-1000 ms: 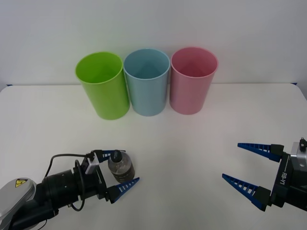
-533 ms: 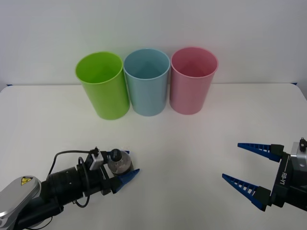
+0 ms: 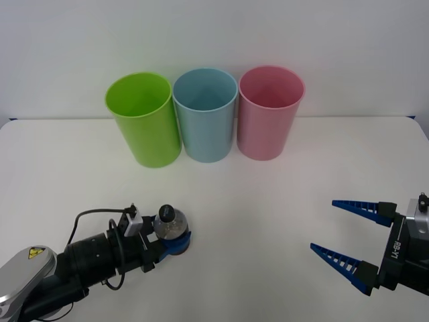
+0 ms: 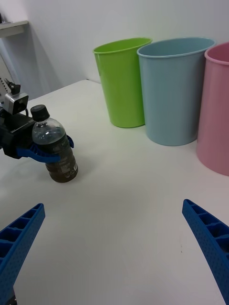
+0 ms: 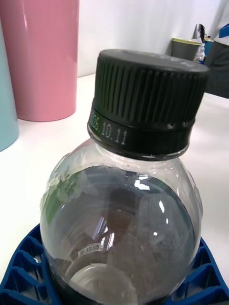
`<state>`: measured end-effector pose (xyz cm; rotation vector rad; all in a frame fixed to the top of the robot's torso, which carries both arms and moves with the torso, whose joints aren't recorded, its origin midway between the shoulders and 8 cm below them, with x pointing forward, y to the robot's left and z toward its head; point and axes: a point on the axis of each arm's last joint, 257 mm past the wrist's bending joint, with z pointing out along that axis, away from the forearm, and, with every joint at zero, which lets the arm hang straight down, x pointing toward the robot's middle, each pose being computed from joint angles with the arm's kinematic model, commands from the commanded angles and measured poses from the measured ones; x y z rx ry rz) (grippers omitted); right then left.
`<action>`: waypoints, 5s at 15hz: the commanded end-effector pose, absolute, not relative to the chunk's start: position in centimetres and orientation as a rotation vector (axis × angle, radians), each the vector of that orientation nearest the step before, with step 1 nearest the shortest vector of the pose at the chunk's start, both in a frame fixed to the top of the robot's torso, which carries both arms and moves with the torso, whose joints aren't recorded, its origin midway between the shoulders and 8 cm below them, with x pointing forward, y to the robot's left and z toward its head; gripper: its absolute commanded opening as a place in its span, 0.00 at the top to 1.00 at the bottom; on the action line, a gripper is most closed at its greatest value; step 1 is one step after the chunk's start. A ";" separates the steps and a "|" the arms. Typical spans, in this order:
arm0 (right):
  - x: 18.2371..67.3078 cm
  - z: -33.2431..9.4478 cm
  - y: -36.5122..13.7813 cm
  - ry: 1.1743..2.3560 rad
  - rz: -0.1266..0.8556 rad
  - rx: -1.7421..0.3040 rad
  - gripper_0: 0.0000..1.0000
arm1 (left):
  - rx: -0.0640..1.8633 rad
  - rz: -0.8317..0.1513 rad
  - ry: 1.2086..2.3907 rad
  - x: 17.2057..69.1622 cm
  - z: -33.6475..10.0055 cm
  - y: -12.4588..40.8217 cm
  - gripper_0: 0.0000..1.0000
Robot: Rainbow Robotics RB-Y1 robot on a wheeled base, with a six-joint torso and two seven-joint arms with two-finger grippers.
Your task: Put cans in the blue bin and PET bottles in the pink bin and trash in the green bin.
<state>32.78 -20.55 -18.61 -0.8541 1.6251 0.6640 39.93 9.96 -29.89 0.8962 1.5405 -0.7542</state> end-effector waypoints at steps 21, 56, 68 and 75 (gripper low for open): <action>32.8 -18.6 -20.6 1.625 0.664 -0.854 0.00 | 0.799 -0.854 1.439 47.0 -4.0 5.4 0.95; 32.8 -18.6 -20.6 1.625 0.664 -0.854 0.00 | 0.618 -0.658 1.439 65.0 1.1 -12.5 0.70; 32.8 -18.6 -20.6 1.625 0.664 -0.854 0.00 | 0.602 -0.686 1.436 64.7 1.6 -12.7 0.00; 32.8 -18.6 -20.6 1.625 0.664 -0.854 0.00 | 0.746 -0.847 1.417 62.8 3.1 -7.5 0.00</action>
